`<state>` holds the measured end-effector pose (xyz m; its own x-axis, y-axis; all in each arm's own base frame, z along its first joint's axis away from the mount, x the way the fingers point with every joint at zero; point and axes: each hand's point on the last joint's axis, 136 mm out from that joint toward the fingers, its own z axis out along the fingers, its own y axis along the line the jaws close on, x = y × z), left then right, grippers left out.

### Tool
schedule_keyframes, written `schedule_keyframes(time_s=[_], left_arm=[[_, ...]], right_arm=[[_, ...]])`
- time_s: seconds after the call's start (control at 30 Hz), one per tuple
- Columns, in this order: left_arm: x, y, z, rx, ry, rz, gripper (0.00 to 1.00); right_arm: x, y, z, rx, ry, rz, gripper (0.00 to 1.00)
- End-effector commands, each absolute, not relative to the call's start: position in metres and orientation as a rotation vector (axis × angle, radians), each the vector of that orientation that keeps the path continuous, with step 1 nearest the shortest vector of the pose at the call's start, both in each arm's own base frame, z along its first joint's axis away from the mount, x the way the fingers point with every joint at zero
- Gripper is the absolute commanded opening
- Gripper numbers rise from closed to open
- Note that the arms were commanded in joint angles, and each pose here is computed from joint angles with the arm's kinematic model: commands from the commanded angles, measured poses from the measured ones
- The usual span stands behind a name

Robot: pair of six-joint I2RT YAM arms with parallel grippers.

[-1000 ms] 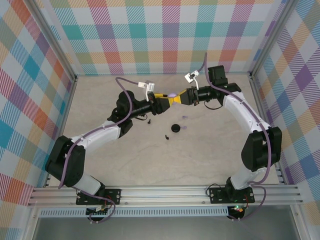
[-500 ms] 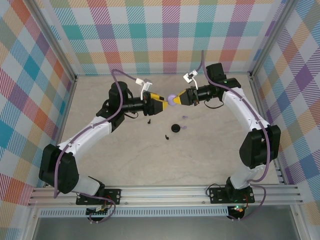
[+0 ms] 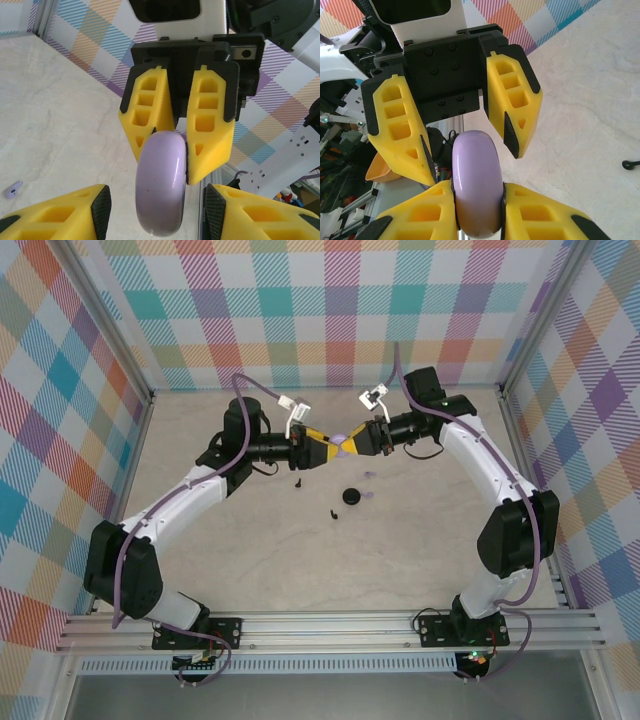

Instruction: Insert the wireless bluetooth earbuds into the charging case

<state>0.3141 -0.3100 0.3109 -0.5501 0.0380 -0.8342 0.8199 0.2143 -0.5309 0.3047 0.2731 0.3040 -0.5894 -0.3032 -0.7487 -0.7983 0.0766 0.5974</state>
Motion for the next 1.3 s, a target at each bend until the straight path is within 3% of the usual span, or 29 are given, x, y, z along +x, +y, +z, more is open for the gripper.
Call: schedule_keyframes(time_s=[0.0, 0.43, 0.83, 1.03, 1.27], left_arm=[[0.312, -0.315, 0.319, 0.836, 1.757, -1.412, 0.54], [0.308, -0.319, 0.318, 0.861, 1.753, -1.446, 0.44], [0.305, -0.325, 0.32, 0.878, 1.747, -1.491, 0.42], [0.307, -0.326, 0.322, 0.863, 1.739, -1.504, 0.29], [0.308, -0.327, 0.326, 0.85, 1.724, -1.52, 0.26]], right_arm=[[0.304, 0.276, 0.318, -1.124, 1.873, 1.492, 0.12], [0.303, 0.276, 0.321, -1.127, 1.865, 1.477, 0.12], [0.304, 0.277, 0.324, -1.124, 1.855, 1.47, 0.11], [0.303, 0.277, 0.323, -1.126, 1.854, 1.475, 0.12], [0.3, 0.277, 0.321, -1.133, 1.85, 1.48, 0.12]])
